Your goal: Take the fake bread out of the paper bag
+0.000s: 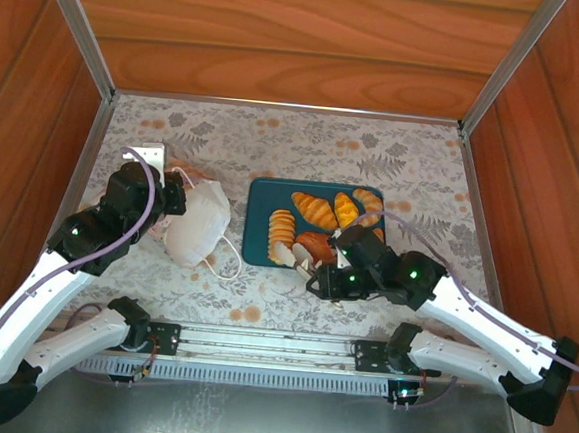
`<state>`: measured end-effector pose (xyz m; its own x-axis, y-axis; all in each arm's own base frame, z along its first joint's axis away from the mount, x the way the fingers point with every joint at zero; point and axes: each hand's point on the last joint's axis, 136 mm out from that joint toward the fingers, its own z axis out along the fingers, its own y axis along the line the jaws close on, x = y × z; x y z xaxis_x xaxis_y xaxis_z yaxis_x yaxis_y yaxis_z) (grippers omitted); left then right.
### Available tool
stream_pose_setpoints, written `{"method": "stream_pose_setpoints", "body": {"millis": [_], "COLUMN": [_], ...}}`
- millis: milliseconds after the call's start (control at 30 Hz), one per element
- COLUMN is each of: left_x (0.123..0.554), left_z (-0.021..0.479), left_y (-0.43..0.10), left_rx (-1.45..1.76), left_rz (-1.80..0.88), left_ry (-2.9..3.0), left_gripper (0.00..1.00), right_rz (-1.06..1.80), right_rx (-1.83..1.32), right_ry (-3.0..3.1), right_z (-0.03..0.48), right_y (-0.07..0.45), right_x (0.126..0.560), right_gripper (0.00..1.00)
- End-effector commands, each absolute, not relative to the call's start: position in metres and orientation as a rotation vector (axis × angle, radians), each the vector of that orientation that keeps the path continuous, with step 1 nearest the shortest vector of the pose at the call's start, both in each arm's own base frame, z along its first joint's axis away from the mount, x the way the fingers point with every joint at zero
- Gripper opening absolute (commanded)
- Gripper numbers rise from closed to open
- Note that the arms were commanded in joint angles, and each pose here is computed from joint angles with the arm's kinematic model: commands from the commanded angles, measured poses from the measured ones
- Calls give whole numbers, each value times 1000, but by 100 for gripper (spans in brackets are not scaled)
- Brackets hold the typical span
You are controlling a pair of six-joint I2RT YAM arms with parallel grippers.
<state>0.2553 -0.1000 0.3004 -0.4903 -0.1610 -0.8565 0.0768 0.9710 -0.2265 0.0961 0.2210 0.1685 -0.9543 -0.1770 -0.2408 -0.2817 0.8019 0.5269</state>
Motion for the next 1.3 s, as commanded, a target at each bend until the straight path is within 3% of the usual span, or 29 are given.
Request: {"method": "stream_pose_setpoints", "body": {"millis": [0, 367, 1267], "left_x": [254, 249, 248], "left_z": [314, 322, 321], "left_y": [-97, -95, -90], "left_rx": [-63, -56, -77], "left_rz": [-289, -306, -290], "left_ry": [2032, 2009, 2000], "left_gripper": [0, 0, 0], "right_rz": [765, 260, 9], "right_rx": [-414, -589, -819], "right_ry": [2766, 2783, 2918], "right_z": [180, 180, 139], "right_y": [214, 228, 249], "right_x": [107, 164, 177], "right_gripper": [44, 41, 47]}}
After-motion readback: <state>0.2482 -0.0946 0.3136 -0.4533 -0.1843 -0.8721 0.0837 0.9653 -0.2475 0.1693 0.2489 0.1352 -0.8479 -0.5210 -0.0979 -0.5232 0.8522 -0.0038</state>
